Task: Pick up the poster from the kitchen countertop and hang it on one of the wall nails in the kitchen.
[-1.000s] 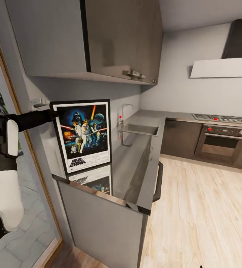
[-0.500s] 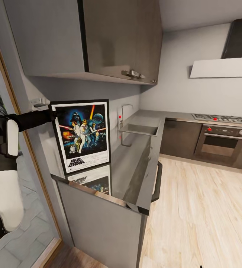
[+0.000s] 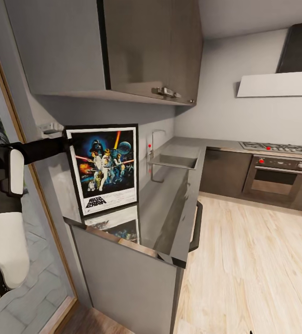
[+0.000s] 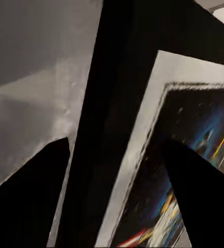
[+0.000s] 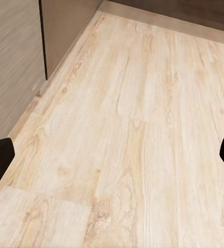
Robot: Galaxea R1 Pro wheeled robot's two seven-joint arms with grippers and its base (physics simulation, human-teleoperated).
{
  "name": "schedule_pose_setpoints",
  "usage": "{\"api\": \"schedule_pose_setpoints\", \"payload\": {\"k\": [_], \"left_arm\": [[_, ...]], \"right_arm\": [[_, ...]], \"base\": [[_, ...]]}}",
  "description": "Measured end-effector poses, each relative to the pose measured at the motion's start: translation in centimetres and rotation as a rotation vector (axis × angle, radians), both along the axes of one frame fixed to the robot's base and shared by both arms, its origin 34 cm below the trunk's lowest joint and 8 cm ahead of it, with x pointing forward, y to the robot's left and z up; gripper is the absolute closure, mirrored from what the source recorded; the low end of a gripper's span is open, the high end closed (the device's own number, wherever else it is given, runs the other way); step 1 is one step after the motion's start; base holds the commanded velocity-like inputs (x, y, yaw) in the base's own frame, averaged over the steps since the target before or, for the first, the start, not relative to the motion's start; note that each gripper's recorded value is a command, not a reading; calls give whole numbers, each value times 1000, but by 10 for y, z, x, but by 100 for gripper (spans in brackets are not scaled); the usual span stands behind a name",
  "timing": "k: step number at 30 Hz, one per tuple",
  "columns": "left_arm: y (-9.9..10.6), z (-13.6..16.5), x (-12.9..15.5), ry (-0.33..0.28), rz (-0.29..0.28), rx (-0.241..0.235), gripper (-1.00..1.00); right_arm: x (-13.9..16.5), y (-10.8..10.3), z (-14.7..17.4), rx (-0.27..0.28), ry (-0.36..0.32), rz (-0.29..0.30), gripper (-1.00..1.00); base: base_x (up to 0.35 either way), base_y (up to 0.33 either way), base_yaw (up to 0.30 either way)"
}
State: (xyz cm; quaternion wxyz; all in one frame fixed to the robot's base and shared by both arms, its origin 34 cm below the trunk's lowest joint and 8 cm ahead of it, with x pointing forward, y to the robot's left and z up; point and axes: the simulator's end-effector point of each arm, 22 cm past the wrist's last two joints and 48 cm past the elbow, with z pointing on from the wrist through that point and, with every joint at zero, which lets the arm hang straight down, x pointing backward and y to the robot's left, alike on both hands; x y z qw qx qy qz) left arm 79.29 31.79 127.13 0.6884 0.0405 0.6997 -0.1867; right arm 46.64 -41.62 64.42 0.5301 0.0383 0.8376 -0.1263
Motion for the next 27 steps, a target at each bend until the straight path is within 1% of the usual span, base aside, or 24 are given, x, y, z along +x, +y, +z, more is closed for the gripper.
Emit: {"api": "schedule_pose_setpoints", "payload": {"k": [2, 3, 4, 7, 11, 23, 24, 27], "left_arm": [[-1, 0, 0, 1, -6, -6, 100], [1, -1, 1, 3, 7, 4, 100], [-2, 0, 0, 2, -8, -8, 100], [-1, 0, 0, 1, -3, -3, 100], [-3, 2, -1, -2, -10, -2, 100], [-20, 0, -1, 1, -34, 38, 100], [-29, 13, -9, -34, -48, 56, 100], [-30, 16, -10, -43, -43, 66, 100]], "right_arm": [[0, 0, 0, 0, 0, 0, -100], [0, 0, 0, 0, 0, 0, -100], [0, 0, 0, 0, 0, 0, -100], [0, 0, 0, 0, 0, 0, -100], [0, 0, 0, 0, 0, 0, -100], [0, 0, 0, 0, 0, 1, -100], [0, 0, 0, 0, 0, 1, -100], [0, 0, 0, 0, 0, 1, -100]], "base": [[0, 0, 0], [0, 0, 0], [0, 0, 0], [0, 0, 0], [0, 0, 0], [0, 0, 0], [0, 0, 0], [0, 0, 0]]}}
